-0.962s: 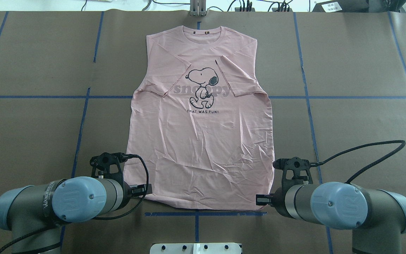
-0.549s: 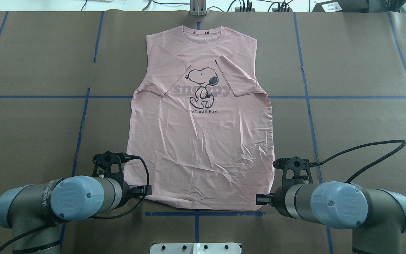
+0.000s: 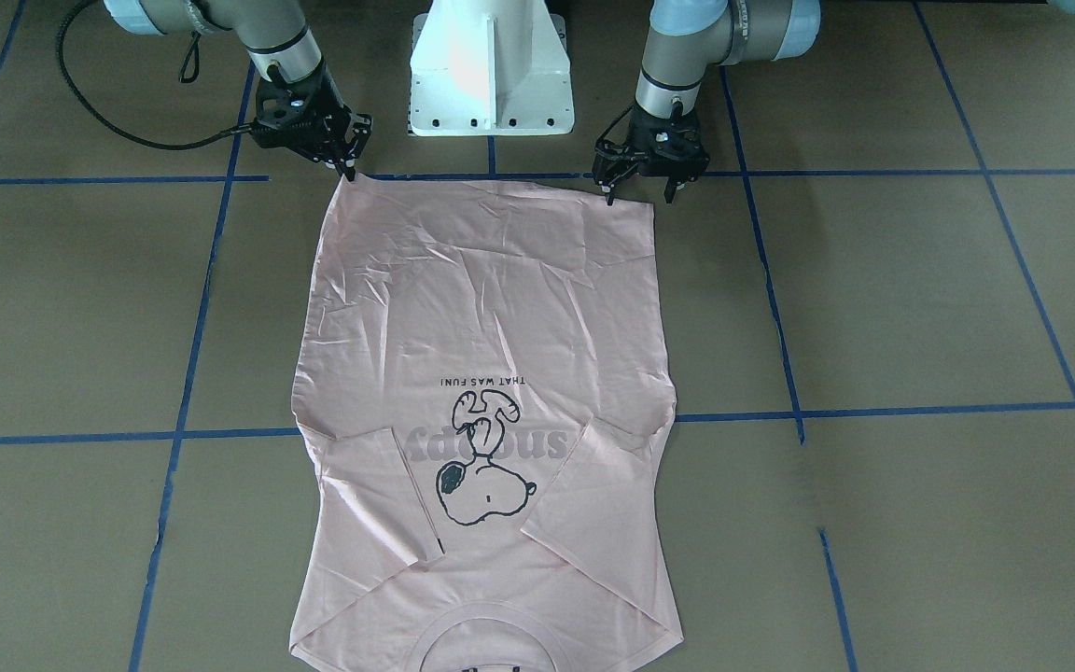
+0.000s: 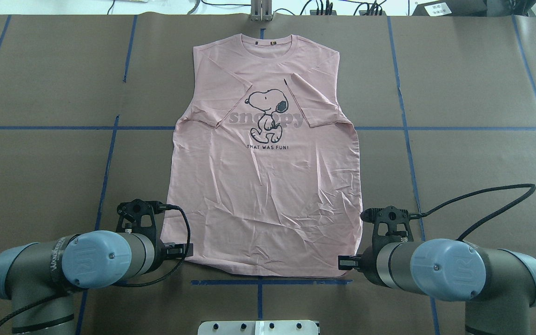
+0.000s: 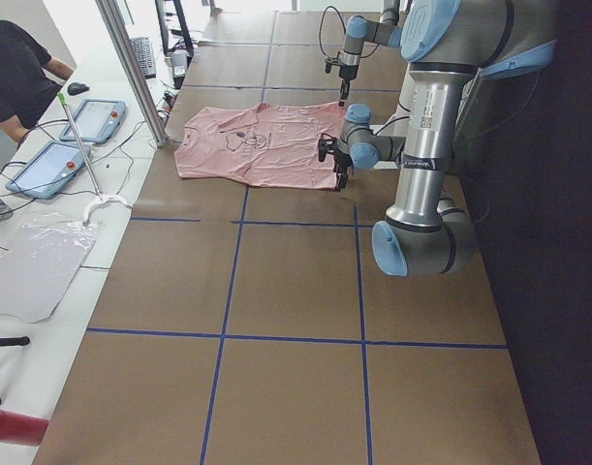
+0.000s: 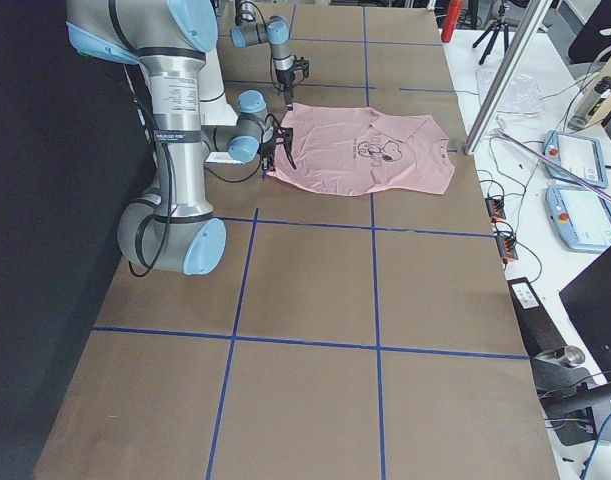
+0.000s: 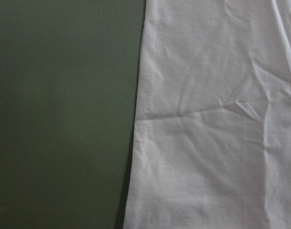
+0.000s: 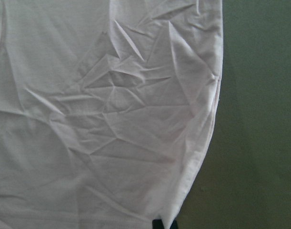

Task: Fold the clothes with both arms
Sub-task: 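Grasp the two hem corners with both grippers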

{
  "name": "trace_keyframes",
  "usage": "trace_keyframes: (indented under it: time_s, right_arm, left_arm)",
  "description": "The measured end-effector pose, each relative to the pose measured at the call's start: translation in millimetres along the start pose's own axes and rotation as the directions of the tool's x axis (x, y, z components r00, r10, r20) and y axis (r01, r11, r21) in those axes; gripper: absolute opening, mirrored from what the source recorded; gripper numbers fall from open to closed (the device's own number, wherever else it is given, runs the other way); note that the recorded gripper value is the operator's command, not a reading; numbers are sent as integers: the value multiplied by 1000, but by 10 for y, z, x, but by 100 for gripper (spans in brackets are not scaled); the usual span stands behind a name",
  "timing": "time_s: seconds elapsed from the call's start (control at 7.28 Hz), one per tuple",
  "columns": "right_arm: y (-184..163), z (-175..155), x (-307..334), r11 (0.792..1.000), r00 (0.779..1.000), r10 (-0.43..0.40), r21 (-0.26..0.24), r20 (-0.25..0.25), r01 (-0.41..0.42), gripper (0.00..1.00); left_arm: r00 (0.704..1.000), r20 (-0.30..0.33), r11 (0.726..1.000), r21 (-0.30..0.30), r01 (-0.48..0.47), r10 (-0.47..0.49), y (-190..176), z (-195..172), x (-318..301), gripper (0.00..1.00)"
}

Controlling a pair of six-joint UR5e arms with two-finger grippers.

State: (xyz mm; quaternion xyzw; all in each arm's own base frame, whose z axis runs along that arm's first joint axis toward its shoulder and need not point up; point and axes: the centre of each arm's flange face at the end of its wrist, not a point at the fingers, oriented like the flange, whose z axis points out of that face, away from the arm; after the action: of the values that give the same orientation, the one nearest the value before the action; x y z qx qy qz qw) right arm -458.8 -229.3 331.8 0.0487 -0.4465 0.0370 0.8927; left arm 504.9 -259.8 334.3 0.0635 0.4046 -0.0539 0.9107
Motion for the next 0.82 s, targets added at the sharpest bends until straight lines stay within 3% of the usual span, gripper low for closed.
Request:
trace_keyframes:
  time_s: [0.82]
  right_arm:
    - [-10,-10,0,1000,1000,2,-1,2,-2,0]
  left_arm:
    - [1000,9,1000,-5,-2,2,22,63,9,95]
